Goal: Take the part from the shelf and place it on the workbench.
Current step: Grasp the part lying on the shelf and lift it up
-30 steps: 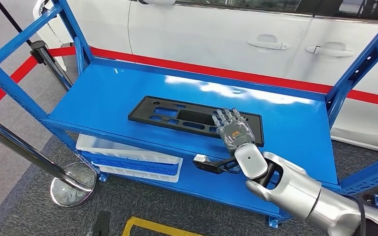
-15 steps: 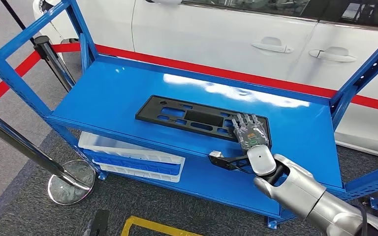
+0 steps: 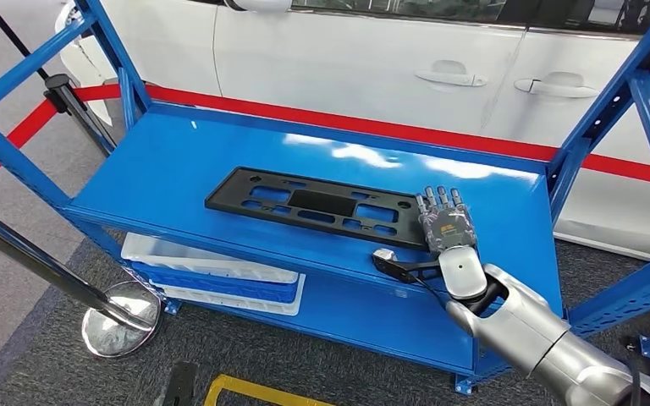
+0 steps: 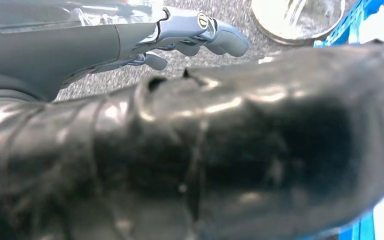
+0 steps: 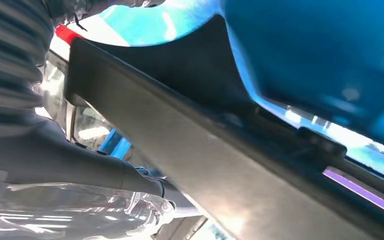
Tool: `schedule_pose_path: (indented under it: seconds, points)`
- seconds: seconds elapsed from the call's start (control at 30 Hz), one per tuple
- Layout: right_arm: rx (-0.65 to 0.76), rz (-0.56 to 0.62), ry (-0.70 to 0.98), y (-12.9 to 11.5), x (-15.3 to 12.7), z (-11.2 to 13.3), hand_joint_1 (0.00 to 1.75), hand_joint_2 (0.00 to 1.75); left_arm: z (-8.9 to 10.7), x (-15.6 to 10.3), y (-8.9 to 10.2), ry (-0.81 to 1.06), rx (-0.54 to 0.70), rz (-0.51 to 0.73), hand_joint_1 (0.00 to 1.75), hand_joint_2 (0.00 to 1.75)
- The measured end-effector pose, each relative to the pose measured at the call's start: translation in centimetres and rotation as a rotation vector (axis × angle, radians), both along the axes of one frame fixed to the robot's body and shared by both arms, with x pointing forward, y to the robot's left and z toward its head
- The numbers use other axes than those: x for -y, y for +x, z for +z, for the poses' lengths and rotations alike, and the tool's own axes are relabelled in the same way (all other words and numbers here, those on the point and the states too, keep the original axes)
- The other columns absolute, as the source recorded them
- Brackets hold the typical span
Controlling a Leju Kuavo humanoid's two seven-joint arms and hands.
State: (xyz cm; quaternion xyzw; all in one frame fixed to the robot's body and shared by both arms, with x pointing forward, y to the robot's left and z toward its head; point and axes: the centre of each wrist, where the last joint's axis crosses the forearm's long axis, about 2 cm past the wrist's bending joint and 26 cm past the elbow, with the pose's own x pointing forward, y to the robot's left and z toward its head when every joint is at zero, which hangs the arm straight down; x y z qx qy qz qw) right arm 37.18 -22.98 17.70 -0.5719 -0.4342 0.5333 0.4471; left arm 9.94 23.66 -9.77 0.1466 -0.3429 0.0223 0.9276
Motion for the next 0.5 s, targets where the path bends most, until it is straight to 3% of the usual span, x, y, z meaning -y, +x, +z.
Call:
schedule_pose_path:
  seconds: [0.5]
  points:
    - [-0.001, -0.011, -0.002, -0.4, 0.59, -0.77, 0.0, 1.75, 0.08, 0.44, 0.14, -0.009, 0.009, -0.012, 0.0, 0.0]
